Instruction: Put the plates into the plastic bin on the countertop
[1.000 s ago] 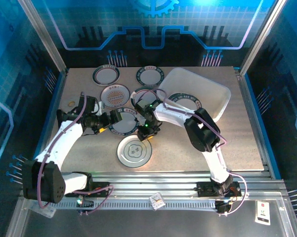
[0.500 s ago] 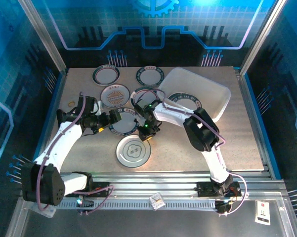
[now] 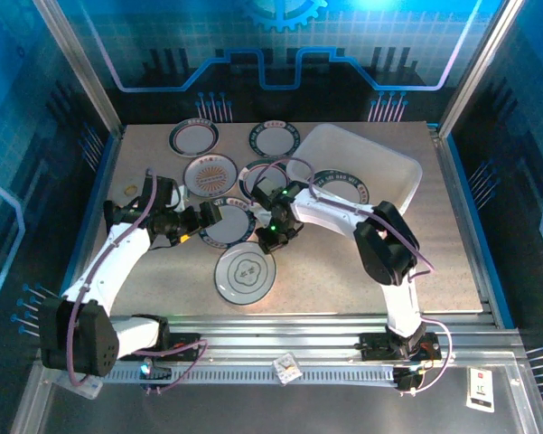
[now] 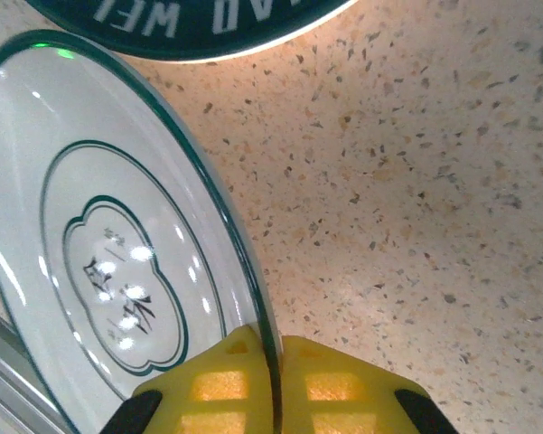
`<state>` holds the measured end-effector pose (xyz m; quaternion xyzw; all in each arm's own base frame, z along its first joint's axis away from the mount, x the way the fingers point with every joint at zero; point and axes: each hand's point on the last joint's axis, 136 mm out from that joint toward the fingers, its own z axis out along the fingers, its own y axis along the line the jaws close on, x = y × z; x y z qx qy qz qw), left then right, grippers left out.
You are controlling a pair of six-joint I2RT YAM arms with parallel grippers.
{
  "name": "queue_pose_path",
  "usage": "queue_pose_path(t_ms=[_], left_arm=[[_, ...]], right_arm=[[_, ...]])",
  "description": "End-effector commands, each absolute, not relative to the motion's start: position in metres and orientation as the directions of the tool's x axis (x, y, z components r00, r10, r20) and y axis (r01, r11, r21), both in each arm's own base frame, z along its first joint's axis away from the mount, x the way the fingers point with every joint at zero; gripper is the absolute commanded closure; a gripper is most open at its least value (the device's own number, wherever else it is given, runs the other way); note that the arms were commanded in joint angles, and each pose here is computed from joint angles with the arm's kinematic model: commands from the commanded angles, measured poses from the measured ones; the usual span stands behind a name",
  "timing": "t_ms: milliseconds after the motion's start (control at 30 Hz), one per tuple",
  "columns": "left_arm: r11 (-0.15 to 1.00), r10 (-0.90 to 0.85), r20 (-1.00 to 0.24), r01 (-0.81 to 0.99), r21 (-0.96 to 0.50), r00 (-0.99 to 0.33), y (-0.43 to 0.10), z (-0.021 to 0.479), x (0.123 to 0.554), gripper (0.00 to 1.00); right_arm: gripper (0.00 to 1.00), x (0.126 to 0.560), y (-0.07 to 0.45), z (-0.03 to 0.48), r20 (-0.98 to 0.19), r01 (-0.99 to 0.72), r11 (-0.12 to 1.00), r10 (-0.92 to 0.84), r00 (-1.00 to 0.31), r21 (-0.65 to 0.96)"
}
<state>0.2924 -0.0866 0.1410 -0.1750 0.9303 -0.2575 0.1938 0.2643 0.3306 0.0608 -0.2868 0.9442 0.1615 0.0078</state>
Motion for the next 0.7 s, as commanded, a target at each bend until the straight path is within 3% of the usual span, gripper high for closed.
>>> queue_pose_path(t_ms=[0, 667], left_arm=[[0.815, -0.41, -0.294, -0.202, -0.544, -0.863, -0.085, 0.144, 0.294, 0.01], [0.801, -0.422, -0.296, -0.2, -0.564, -0.857, -0.088, 0.145, 0.299, 0.01]], right_arm=[[0.98, 0.268, 0.315, 0.072, -0.131, -0.54, 0.804, -0.524, -0.841, 0.25], [1.0, 0.267, 0.27, 0.155, -0.291, -0.453, 0.799, -0.359, -0.887, 0.397]])
